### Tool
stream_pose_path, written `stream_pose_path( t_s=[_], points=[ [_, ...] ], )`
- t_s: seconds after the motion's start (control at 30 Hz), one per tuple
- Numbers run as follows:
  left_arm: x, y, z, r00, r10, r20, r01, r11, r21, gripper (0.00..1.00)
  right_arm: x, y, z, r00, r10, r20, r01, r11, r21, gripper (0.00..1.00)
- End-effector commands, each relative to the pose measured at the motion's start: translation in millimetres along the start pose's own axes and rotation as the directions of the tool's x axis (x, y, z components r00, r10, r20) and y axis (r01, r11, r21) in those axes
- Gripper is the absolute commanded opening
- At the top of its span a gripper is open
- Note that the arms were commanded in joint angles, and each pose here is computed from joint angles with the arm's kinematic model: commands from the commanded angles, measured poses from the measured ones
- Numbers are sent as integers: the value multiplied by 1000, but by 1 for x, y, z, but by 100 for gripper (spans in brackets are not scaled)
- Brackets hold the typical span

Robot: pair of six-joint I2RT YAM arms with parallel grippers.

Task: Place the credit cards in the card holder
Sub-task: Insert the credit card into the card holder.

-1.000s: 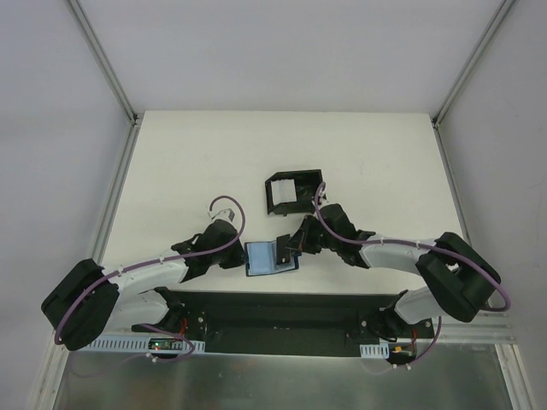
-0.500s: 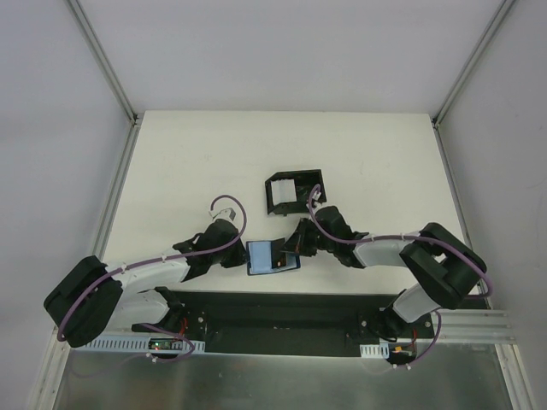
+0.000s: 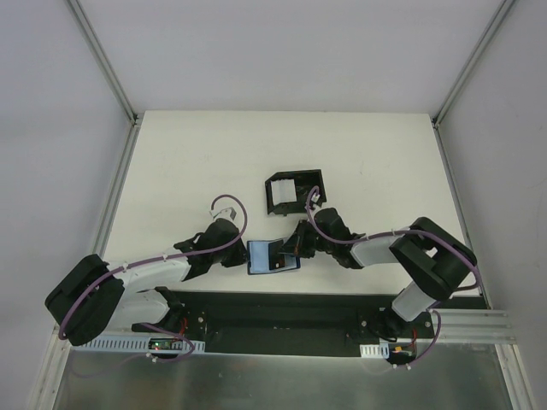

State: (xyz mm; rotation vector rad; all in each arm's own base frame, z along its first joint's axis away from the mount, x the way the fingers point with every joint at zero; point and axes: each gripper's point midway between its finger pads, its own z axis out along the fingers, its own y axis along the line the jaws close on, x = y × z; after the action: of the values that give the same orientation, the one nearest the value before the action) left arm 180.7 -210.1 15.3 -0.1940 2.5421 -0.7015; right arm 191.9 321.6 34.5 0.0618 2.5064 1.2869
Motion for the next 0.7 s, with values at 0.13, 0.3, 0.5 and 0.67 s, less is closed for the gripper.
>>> stream_pose_path(
  t_s=[0.13, 0.3, 0.5, 0.67],
  points=[
    [8, 26, 3, 1000, 8, -22, -10, 994, -108, 0, -3, -2, 6, 1000, -20, -4, 20, 1000, -17, 0],
    [8, 27, 2, 1000, 17, -20, -19, 994, -106, 0, -11, -8, 2, 1000, -21, 5, 21, 1000, -12, 0],
    [9, 29, 1, 1000, 13, -17, -15, 994, -110, 0, -6, -8, 6, 999, -20, -38, 19, 1000, -23, 1],
    [8, 28, 2, 1000, 11, -17, -13, 994, -108, 0, 3, 4, 15, 997, -30, -75, 26, 998, -49, 0]
  ],
)
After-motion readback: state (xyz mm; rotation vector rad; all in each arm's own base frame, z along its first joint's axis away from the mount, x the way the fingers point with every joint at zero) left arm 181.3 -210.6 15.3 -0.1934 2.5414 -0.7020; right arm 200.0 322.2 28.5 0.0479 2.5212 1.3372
